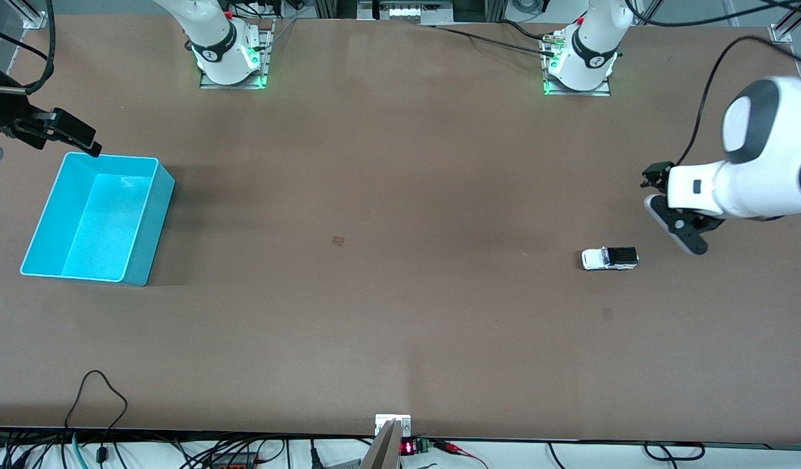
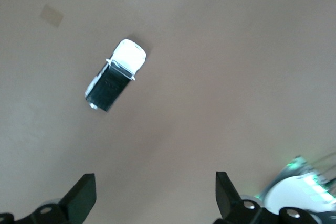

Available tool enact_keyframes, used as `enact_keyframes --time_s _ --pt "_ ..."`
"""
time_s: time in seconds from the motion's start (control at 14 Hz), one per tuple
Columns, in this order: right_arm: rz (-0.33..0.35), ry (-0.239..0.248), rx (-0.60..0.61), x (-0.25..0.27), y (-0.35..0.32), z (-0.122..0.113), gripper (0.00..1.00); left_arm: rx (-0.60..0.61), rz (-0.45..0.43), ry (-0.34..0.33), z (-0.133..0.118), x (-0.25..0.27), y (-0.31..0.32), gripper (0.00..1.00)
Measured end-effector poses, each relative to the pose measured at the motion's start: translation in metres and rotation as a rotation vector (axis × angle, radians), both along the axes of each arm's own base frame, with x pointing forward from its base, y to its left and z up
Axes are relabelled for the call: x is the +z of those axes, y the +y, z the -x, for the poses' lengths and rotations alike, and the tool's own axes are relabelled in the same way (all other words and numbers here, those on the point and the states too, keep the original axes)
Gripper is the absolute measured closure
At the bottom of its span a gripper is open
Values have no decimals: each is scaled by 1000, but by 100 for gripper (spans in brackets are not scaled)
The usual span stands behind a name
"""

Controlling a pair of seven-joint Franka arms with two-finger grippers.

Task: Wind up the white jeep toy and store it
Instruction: 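Move the left gripper over the white toy jeep, then lower the left gripper and grasp the white jeep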

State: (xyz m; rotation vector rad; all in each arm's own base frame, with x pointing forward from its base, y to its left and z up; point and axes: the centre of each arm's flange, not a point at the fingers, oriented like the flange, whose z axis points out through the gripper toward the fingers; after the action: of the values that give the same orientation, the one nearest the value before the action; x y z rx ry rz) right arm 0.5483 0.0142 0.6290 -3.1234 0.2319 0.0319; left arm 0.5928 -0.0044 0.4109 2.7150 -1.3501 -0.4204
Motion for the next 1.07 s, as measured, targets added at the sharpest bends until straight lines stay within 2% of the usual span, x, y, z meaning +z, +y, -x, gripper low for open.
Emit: enact_keyframes --time_s 0.29,0.43,0.64,1.07 --pt "0 2 -1 -1 0 -1 0 -261 59 -141 3 -69 27 0" --pt "0 -5 -1 -1 0 -2 0 -389 79 -190 7 -105 36 0" --pt "1 -6 0 -3 0 -4 0 -496 89 -226 2 -151 31 0" --pt "1 -6 1 -3 1 -4 0 -583 72 -248 7 -199 19 0"
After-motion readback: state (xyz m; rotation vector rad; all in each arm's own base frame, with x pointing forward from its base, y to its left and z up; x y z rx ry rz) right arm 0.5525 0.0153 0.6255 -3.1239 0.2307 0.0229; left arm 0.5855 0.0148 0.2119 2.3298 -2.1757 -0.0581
